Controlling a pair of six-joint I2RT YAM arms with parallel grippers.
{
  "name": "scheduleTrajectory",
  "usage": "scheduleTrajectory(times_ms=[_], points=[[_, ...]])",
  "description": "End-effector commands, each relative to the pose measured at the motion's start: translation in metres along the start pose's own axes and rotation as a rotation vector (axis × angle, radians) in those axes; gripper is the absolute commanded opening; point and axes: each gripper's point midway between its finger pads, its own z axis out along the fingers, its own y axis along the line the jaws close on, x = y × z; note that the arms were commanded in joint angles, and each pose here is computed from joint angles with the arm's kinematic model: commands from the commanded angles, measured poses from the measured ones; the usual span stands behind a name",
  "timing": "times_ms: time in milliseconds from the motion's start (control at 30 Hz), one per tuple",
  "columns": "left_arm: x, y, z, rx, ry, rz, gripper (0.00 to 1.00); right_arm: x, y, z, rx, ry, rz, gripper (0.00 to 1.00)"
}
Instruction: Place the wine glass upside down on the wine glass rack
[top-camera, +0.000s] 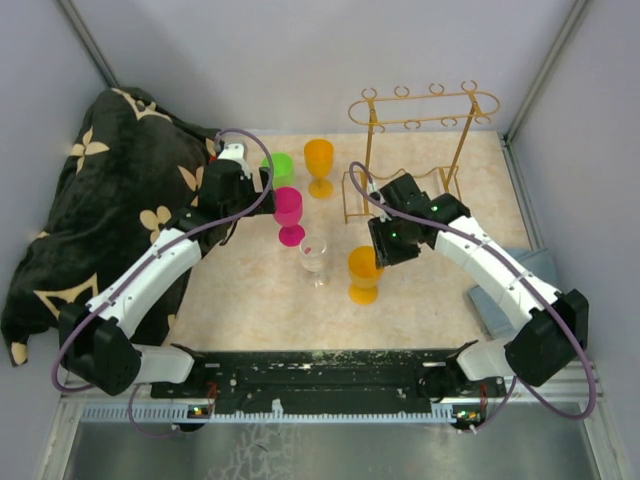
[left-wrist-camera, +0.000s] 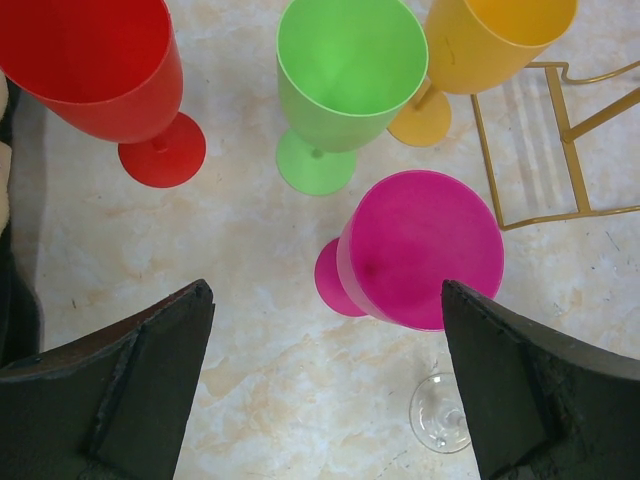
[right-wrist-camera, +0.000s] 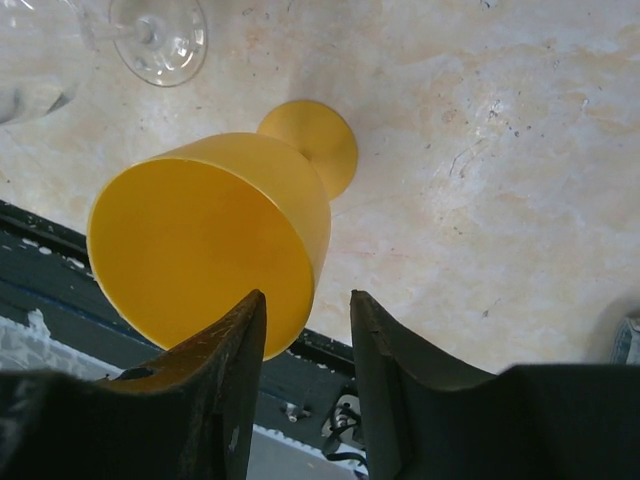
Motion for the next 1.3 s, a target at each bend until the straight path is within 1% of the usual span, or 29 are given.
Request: scheduleTrajectory(times_ms=[0,100,367,433,533,567,800,933,1033,1100,1200,1267], points=[[0.005,0.001,0.004,-0.001,0.019,0.0,1.0,-0.008,0.001,0.001,0.016,-0.048,-0.038,0.36],[0.003,0.001,0.003,-0.003,0.012,0.005,1.0,-0.009,0.002,0.006,0.014,-0.042,-0.039,0.27],[0.002,0.003,0.001,-0.007,0.008,0.007,1.0,-0.01,0.002,0.016,0.016,-0.03,-0.048,0.26],[0.003,0.004,0.001,-0.012,0.009,0.005,1.0,-0.011,0.003,0.019,0.016,-0.027,-0.049,0.2],[0.004,0.004,0.0,-0.009,0.011,0.006,1.0,-0.01,0.002,0.021,0.018,-0.023,-0.053,0.02],[0.004,0.003,0.0,-0.007,0.011,0.006,1.0,-0.01,0.001,0.021,0.023,-0.023,-0.053,0.0],[0.001,0.0,-0.001,0.008,0.005,0.0,1.0,-0.019,-0.005,0.007,0.074,-0.071,-0.03,0.0],[-0.004,-0.004,-0.003,0.028,-0.004,-0.003,0.99,-0.034,-0.021,-0.019,0.182,-0.149,-0.009,0.0],[-0.01,-0.009,-0.005,0.053,-0.013,0.003,0.97,-0.052,-0.034,-0.046,0.268,-0.246,0.012,0.0],[-0.015,-0.014,-0.007,0.072,-0.014,-0.001,0.95,-0.066,-0.04,-0.065,0.304,-0.338,0.028,0.0],[-0.027,-0.025,-0.011,0.114,-0.016,-0.027,0.93,-0.088,-0.036,-0.092,0.282,-0.503,0.047,0.0],[-0.035,-0.032,-0.015,0.145,-0.017,-0.039,0.93,-0.102,-0.027,-0.109,0.221,-0.61,0.069,0.0]])
